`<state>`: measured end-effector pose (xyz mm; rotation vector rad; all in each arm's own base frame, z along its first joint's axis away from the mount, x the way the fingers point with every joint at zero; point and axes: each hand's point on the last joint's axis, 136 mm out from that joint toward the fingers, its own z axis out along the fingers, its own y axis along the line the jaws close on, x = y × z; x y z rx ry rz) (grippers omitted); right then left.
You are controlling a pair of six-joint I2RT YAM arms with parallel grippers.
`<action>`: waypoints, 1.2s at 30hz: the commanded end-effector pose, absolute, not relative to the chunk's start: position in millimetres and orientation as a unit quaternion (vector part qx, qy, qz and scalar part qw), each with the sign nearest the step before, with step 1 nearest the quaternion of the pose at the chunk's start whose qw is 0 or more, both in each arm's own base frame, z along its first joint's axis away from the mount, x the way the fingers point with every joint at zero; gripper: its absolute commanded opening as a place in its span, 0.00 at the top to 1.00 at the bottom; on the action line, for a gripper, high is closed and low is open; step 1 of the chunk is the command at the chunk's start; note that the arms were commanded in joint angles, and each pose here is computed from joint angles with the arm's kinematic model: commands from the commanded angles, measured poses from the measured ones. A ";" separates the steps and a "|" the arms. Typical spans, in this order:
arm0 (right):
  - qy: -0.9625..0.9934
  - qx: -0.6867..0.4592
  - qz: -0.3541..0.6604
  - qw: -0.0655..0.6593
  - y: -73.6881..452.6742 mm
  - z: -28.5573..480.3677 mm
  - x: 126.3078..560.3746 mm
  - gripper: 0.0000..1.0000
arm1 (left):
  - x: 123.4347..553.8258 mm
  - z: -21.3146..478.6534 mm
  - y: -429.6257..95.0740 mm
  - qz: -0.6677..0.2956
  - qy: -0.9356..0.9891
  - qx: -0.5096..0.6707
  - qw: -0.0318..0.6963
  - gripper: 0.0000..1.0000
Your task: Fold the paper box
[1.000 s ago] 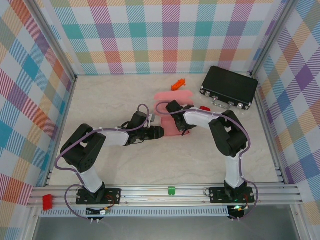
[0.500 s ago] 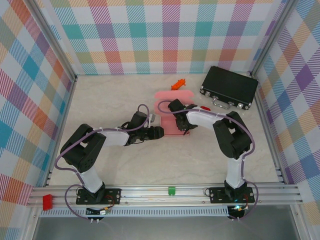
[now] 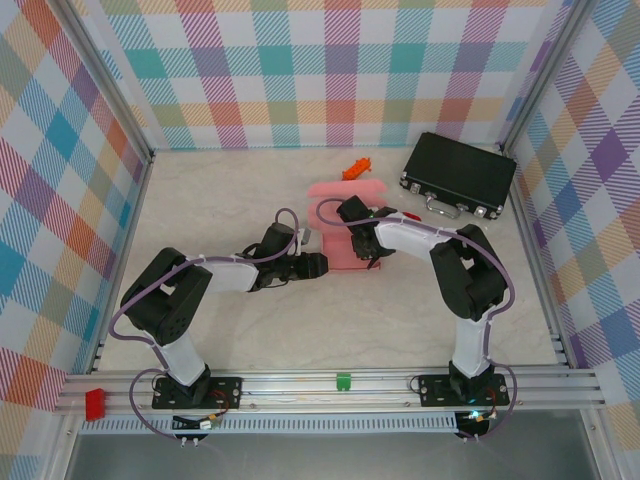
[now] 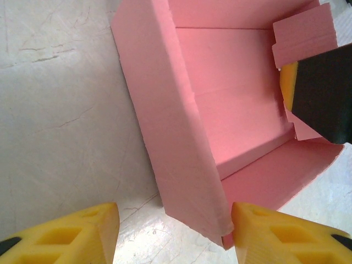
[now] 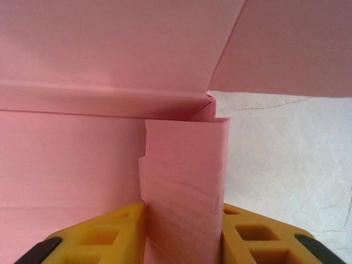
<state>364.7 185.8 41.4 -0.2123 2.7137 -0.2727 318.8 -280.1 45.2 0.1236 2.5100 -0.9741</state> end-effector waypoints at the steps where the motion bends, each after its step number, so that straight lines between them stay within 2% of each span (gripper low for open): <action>1: 0.975 -0.064 -0.084 0.195 180.7 45.6 359.3 0.65 | 320.1 59.6 -285.5 -0.364 0.901 0.052 0.231 0.44; 8: 0.981 -0.050 -0.013 0.186 190.0 44.1 360.4 0.65 | 319.7 59.2 -284.5 -0.363 0.901 0.052 0.232 0.44; 24: 0.981 -0.020 0.046 0.187 184.6 59.5 362.4 0.59 | 344.0 81.1 -287.4 -0.328 0.905 0.075 0.260 0.43; 29: 0.982 -0.003 0.055 0.180 177.9 55.3 362.5 0.60 | 349.2 82.0 -290.3 -0.327 0.905 0.076 0.262 0.42; 36: 0.982 0.007 0.077 0.170 180.2 46.9 366.8 0.65 | 349.0 79.4 -293.9 -0.334 0.904 0.079 0.256 0.43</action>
